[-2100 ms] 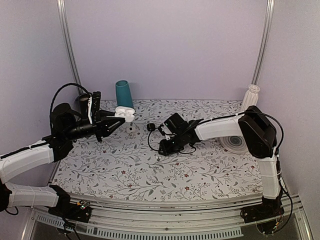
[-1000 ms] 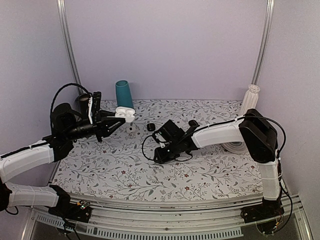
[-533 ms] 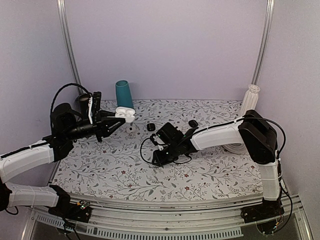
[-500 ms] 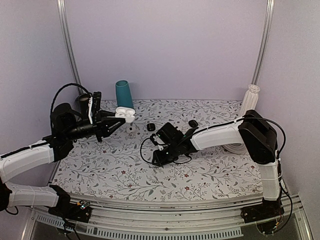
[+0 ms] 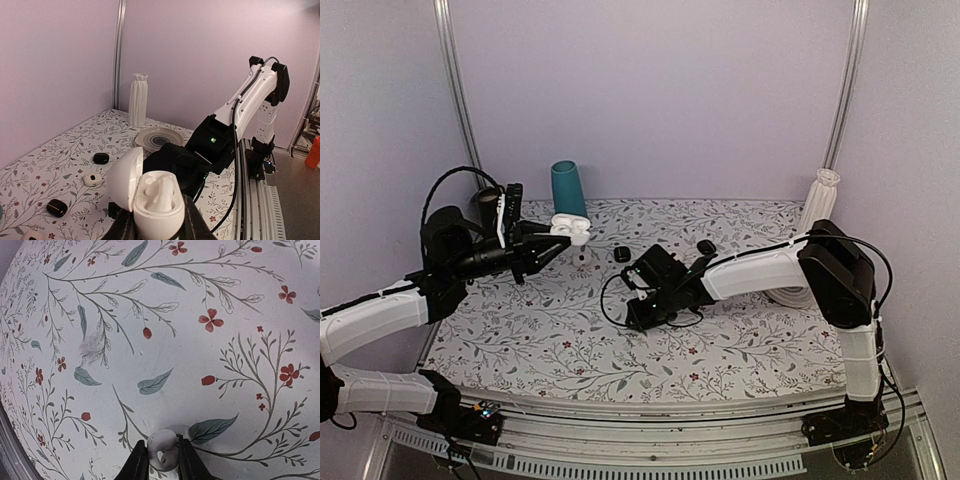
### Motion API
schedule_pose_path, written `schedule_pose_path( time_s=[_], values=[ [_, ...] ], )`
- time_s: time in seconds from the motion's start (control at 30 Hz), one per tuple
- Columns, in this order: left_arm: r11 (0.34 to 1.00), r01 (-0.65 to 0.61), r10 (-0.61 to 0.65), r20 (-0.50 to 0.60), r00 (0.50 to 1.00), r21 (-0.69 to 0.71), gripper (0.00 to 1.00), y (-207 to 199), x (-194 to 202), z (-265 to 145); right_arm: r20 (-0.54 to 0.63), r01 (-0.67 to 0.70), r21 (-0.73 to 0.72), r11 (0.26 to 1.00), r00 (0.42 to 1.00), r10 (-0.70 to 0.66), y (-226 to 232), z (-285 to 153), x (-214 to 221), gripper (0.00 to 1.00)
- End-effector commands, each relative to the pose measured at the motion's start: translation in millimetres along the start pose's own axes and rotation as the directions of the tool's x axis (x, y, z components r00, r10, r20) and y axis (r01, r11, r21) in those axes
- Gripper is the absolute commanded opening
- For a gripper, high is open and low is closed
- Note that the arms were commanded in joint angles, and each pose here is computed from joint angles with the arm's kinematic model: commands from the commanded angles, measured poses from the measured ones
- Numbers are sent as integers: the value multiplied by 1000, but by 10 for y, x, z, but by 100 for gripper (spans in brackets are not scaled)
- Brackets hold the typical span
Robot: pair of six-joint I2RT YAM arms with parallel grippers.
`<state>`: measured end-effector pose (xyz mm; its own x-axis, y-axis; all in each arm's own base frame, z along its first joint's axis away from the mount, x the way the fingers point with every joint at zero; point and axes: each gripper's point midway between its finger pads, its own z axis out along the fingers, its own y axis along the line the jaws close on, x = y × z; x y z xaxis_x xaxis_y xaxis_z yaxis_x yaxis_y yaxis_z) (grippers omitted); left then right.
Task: Insert the wireless bluetooth earbuds into the charging case
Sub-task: Pick up the right earbud from the center of the board.
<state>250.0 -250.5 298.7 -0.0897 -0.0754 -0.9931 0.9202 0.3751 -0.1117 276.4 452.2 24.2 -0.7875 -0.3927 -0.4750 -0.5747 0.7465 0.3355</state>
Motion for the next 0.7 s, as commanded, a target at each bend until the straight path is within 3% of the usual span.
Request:
schedule_pose_path(
  time_s=[0.0, 0.53, 0.67],
  values=[
    [1000, 1, -1, 4, 1000, -1, 0, 32, 11, -7, 40, 10, 16, 1000, 999, -11, 43, -153, -153, 21],
    [1000, 3, -3, 3, 1000, 1, 0, 32, 17, -3, 50, 22, 7, 1000, 998, -22, 78, -143, -202, 20],
    [1000, 4, -4, 1, 1000, 1, 0, 35, 24, 0, 53, 22, 4, 1000, 998, -23, 95, -134, -233, 12]
  ],
)
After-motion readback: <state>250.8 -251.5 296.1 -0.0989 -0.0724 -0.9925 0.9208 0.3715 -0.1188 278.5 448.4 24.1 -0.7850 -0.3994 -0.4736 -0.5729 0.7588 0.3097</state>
